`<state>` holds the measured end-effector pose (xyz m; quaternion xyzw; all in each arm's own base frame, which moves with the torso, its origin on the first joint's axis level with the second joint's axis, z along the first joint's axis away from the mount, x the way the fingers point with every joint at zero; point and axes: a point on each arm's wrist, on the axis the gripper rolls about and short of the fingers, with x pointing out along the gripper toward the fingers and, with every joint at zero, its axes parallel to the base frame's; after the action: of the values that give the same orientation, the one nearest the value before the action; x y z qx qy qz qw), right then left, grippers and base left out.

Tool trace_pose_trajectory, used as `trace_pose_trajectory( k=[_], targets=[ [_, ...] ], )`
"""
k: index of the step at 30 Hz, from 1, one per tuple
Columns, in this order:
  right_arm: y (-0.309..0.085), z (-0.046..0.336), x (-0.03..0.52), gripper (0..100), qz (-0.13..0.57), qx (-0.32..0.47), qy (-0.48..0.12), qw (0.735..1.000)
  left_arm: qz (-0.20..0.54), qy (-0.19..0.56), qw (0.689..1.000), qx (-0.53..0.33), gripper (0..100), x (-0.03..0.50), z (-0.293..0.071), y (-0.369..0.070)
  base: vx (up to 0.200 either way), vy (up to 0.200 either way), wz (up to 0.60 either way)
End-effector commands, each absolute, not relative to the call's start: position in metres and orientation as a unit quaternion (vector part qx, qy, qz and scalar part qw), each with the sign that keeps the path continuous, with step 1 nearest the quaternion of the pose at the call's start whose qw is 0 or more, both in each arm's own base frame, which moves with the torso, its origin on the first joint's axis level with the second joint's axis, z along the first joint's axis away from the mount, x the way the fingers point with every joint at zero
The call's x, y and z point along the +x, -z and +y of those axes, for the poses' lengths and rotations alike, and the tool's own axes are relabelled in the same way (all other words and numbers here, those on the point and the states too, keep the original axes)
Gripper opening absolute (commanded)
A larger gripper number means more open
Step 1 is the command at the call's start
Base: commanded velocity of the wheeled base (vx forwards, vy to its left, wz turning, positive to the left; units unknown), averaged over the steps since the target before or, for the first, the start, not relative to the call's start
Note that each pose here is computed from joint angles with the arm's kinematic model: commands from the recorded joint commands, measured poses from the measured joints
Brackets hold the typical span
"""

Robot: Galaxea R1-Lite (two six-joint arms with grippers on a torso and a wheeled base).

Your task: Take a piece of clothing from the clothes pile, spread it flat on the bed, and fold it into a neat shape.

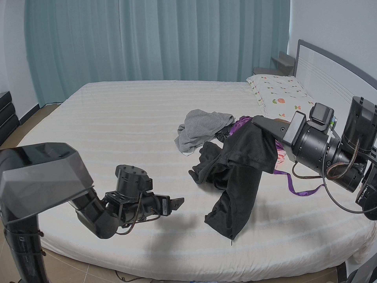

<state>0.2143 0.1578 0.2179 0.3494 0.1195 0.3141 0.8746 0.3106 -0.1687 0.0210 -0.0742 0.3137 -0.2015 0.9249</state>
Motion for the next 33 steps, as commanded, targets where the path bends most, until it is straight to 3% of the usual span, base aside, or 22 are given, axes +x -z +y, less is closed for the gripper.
trace_pose_trajectory(
  k=[1, 13, 31, 32, 33],
  targets=[
    [-0.217, 0.159, 0.215, 0, 0.12, 0.347, -0.312, 0.876, 0.319, 0.197, 0.925, -0.066, 100, 0.343, -0.194, 0.025, 0.0, 0.0, 0.0],
    [-0.213, 0.16, 0.221, 0, 0.119, 0.347, -0.297, 0.881, 0.289, 0.2, 0.934, -0.065, 100, 0.382, -0.231, 0.056, 0.0, 0.0, 0.0],
    [-0.218, 0.159, 0.221, 0, 0.105, 0.352, -0.3, 0.88, 0.243, 0.193, 0.948, -0.075, 100, 0.428, -0.274, 0.048, 0.0, 0.0, 0.0],
    [-0.218, 0.159, 0.221, 0, 0.105, 0.352, -0.299, 0.881, 0.243, 0.191, 0.948, -0.074, 0, 0.429, -0.275, 0.048, 0.0, 0.0, 0.0],
    [-0.218, 0.159, 0.221, 0, 0.105, 0.352, -0.298, 0.881, 0.242, 0.191, 0.949, -0.073, 0, 0.43, -0.276, 0.047, 0.0, 0.0, 0.0]
  ],
)
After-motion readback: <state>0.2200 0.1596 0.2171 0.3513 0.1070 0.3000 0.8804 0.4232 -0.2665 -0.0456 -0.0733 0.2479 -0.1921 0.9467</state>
